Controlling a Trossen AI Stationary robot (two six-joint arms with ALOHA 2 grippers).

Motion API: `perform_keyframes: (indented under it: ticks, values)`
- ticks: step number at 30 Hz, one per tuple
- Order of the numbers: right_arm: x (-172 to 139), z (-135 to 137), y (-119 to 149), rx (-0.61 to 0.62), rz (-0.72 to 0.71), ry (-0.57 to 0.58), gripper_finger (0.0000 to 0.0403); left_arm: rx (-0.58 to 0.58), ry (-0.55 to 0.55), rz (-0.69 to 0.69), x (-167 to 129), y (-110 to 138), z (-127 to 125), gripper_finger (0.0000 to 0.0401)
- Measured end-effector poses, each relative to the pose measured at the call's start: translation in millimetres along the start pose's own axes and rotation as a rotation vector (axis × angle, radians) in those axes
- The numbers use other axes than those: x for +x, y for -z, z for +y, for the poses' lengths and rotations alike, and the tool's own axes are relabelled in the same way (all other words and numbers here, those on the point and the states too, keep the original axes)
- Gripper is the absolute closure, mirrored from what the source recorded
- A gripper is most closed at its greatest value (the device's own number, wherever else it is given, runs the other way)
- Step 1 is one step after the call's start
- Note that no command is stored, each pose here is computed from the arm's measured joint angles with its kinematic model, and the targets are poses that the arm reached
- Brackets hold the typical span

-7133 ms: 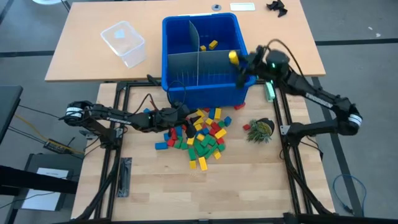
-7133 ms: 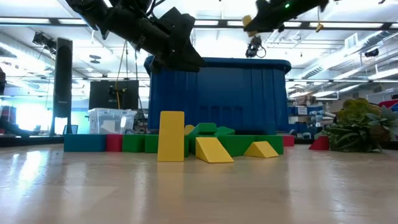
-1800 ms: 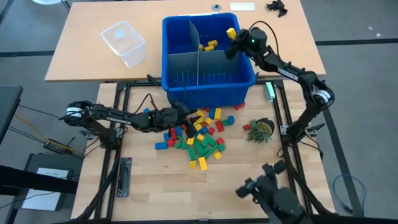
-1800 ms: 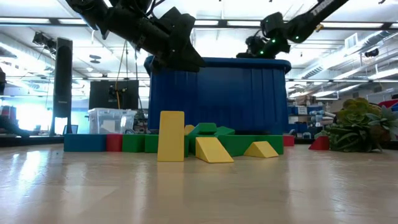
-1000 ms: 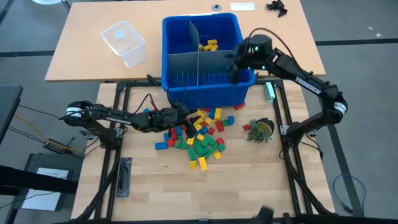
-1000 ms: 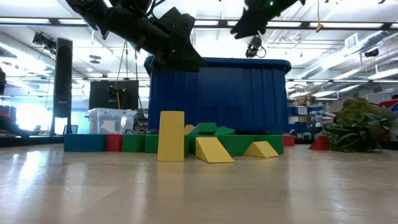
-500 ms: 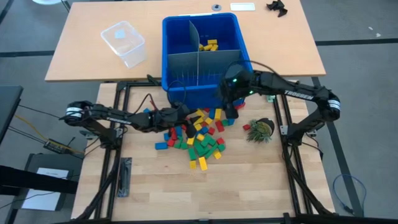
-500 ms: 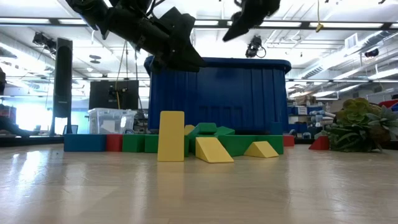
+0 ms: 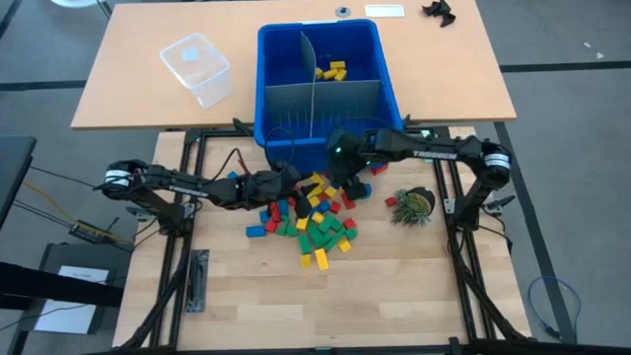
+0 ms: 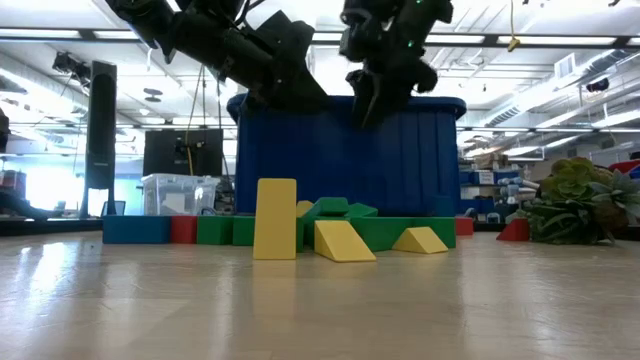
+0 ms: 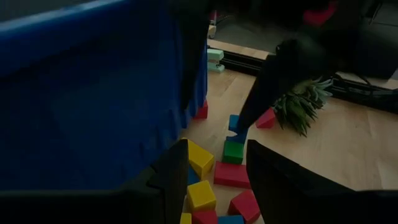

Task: Sort Items/Unsort Items

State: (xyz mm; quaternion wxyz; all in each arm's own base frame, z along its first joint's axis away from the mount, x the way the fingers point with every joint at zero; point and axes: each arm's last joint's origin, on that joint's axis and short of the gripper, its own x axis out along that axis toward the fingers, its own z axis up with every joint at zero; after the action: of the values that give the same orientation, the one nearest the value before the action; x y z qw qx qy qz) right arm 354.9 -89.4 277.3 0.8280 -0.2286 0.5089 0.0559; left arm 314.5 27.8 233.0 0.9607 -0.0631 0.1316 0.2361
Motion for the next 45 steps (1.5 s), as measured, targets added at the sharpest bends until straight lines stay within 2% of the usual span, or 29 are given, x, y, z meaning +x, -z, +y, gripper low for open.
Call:
perform_keyframes:
  ticks: [5,11,21,27,31,39,42,45]
  values:
    - [7,5,-4,-0.102,0.099,0.114,0.0185,-0.001,0.001,-0.003,0,0,0,0.0233]
    - [-10,6,-6,-0.111,0.082,0.172,0.0201,-0.007,0.003,-0.015,0,-2,0,0.0233]
    - [-11,30,-17,-0.019,0.029,0.041,0.0207,-0.008,0.004,-0.018,0,-2,0,0.0233]
    - [13,52,-7,-0.047,0.07,0.007,0.0213,-0.008,0.004,-0.019,0,-2,0,0.0233]
    - [36,62,8,-0.079,0.082,0.042,0.0218,-0.008,0.004,-0.019,0,-2,0,0.0233]
    - [66,65,24,-0.232,-0.061,0.162,0.0222,-0.009,0.003,-0.019,0,-2,0,0.0233]
    - [73,67,32,-0.275,-0.071,0.152,0.0223,-0.009,0.004,-0.019,0,-2,0,0.0233]
    - [77,66,40,-0.262,-0.066,0.147,0.0223,-0.008,0.004,-0.019,0,-2,0,0.0233]
